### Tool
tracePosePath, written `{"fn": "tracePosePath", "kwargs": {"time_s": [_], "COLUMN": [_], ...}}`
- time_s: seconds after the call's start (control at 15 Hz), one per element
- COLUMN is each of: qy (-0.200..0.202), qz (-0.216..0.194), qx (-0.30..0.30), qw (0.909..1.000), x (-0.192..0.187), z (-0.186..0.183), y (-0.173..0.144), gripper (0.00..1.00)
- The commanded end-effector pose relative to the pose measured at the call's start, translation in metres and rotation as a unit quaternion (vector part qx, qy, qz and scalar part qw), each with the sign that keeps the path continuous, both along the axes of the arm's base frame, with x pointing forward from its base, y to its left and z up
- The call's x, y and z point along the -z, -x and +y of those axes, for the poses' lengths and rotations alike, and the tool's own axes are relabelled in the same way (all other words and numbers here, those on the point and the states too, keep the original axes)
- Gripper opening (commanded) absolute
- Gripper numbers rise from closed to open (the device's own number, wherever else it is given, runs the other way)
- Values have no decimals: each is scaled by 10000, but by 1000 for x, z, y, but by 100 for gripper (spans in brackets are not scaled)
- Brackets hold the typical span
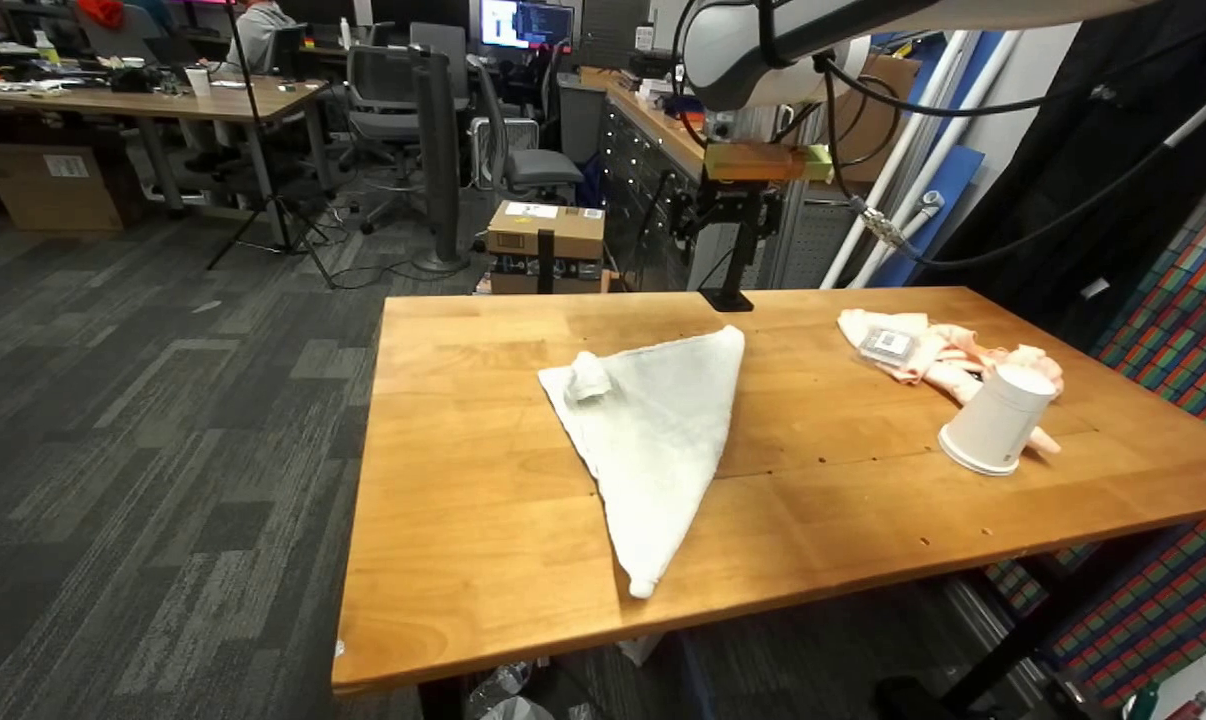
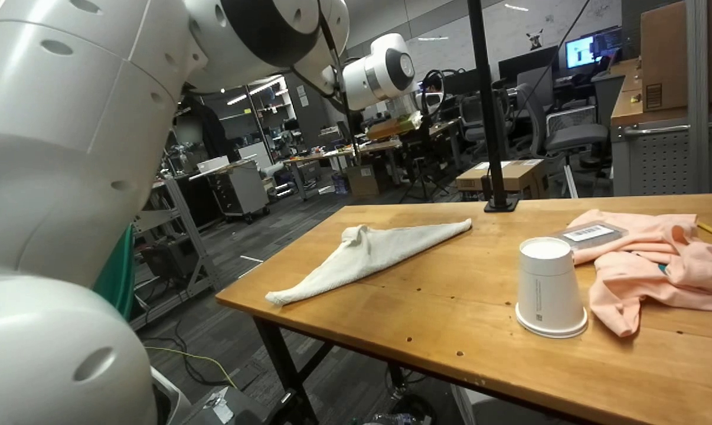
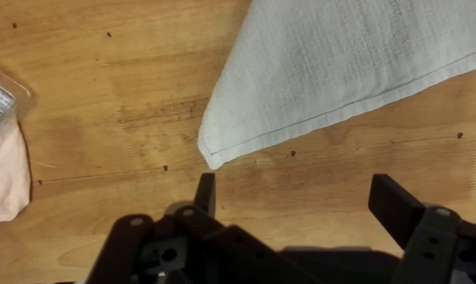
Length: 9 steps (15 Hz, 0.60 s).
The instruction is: Fold the towel
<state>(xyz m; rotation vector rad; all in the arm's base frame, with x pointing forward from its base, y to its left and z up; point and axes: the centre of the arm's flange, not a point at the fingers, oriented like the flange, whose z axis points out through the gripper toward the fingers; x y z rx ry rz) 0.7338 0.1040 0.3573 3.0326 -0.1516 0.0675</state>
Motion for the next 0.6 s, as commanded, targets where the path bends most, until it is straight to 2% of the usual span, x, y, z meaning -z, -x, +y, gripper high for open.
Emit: {"fn": "tracePosePath", "kwargs": {"time_s": [0.0,0.2,0.53], "qy": [-24,-32,-98], "qz": [-177,-90,350], "qx": [-21,-31,-34], "qw": [9998,9999,9993], "x": [3,18,65], "z": [-12,-15,-23], "y": [-3,-13,-20], "gripper": [100,100,100]}}
